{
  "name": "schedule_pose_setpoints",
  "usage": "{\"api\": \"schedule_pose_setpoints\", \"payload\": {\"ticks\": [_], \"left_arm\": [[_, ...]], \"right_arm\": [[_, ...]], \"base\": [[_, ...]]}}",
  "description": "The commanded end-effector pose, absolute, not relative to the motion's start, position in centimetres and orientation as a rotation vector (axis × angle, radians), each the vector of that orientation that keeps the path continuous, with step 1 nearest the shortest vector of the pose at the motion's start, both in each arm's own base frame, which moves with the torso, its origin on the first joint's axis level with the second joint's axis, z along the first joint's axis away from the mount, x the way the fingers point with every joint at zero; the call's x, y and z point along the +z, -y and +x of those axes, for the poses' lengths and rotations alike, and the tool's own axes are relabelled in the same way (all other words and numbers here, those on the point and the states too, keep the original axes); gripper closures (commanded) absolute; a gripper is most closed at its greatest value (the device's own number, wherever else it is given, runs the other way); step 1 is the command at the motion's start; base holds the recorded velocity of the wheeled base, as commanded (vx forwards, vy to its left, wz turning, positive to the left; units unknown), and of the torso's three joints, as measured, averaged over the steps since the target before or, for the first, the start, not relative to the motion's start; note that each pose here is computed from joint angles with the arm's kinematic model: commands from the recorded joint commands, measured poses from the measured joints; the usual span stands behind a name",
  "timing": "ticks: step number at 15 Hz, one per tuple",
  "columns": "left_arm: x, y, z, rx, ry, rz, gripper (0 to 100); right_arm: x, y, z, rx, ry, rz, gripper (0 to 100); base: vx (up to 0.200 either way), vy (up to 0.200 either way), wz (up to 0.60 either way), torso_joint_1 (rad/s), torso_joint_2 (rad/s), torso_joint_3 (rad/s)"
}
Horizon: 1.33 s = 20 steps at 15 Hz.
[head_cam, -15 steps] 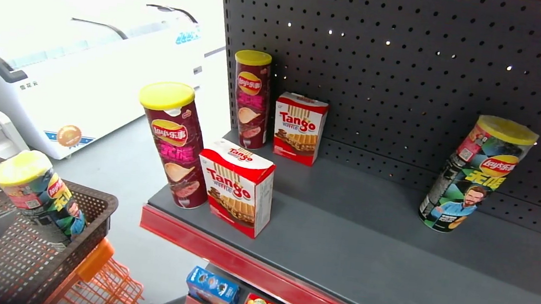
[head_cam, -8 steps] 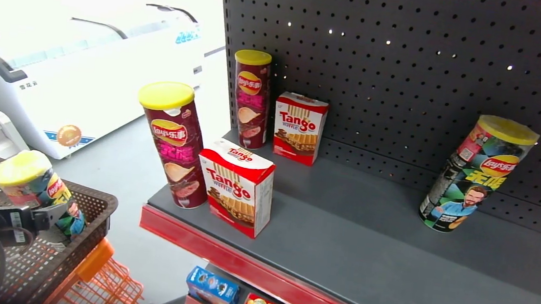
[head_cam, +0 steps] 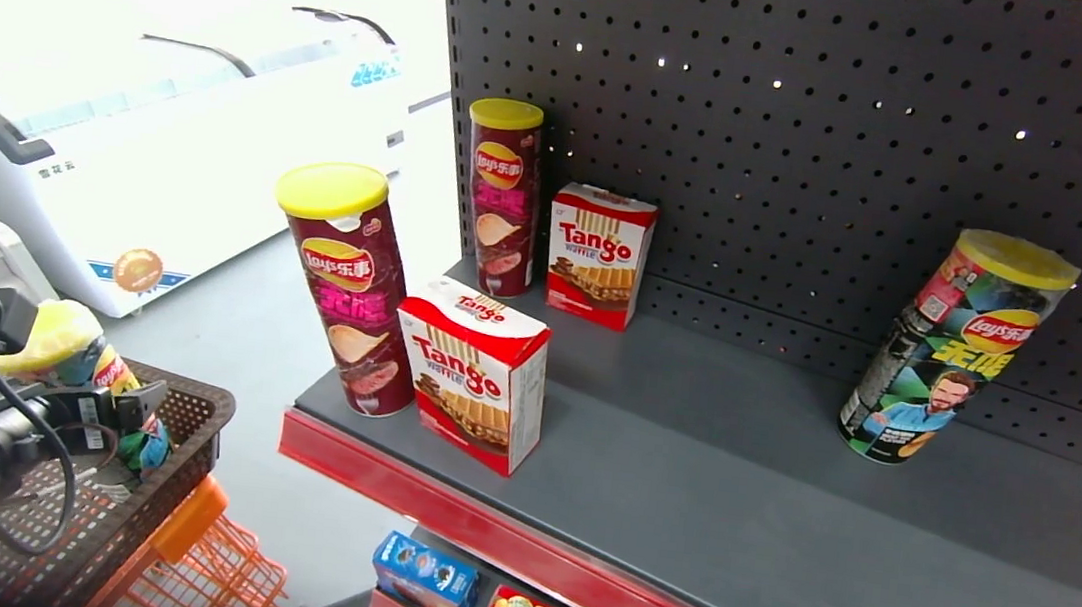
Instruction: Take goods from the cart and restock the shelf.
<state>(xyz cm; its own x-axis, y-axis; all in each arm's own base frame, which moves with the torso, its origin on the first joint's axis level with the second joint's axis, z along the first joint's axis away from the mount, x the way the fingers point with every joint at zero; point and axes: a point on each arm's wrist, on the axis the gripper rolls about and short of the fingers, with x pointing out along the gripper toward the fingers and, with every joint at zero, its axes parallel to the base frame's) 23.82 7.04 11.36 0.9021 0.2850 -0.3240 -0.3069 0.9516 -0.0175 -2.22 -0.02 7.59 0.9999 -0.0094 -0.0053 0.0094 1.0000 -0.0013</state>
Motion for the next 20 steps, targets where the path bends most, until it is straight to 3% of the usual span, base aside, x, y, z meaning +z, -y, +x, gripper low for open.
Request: {"api": "schedule_pose_setpoints", "payload": {"ticks": [1, 7, 8, 12, 15, 18, 20], "left_arm": [[10.3, -7.4, 25.2, 0.306, -0.346, -0.071, 0], [9.6, -7.8, 26.8, 0.306, -0.341, -0.074, 0], [9.7, -7.9, 27.1, 0.304, -0.336, -0.074, 100], [10.3, -7.7, 27.6, 0.292, -0.303, -0.064, 100], [14.0, -6.8, 26.1, 0.255, -0.205, 0.022, 100], [16.8, -5.5, 23.5, 0.150, -0.180, 0.114, 100], [18.7, -4.2, 22.4, 0.093, -0.097, 0.134, 100]], "right_arm": [[7.6, 0.0, -2.2, -0.009, -0.006, -0.002, 0], [7.6, 0.0, -2.2, -0.009, -0.006, -0.002, 0], [7.6, 0.0, -2.2, -0.009, -0.006, -0.002, 0], [7.6, 0.0, -2.2, -0.009, -0.006, -0.002, 0], [7.6, 0.0, -2.2, -0.009, -0.006, -0.002, 0], [7.6, 0.0, -2.2, -0.009, -0.006, -0.002, 0], [7.6, 0.0, -2.2, -0.009, -0.006, -0.002, 0]], "base": [[0.000, 0.000, 0.00, 0.000, 0.00, 0.000], [0.000, 0.000, 0.00, 0.000, 0.00, 0.000], [0.000, 0.000, 0.00, 0.000, 0.00, 0.000], [0.000, 0.000, 0.00, 0.000, 0.00, 0.000], [0.000, 0.000, 0.00, 0.000, 0.00, 0.000], [0.000, 0.000, 0.00, 0.000, 0.00, 0.000], [0.000, 0.000, 0.00, 0.000, 0.00, 0.000]]}}
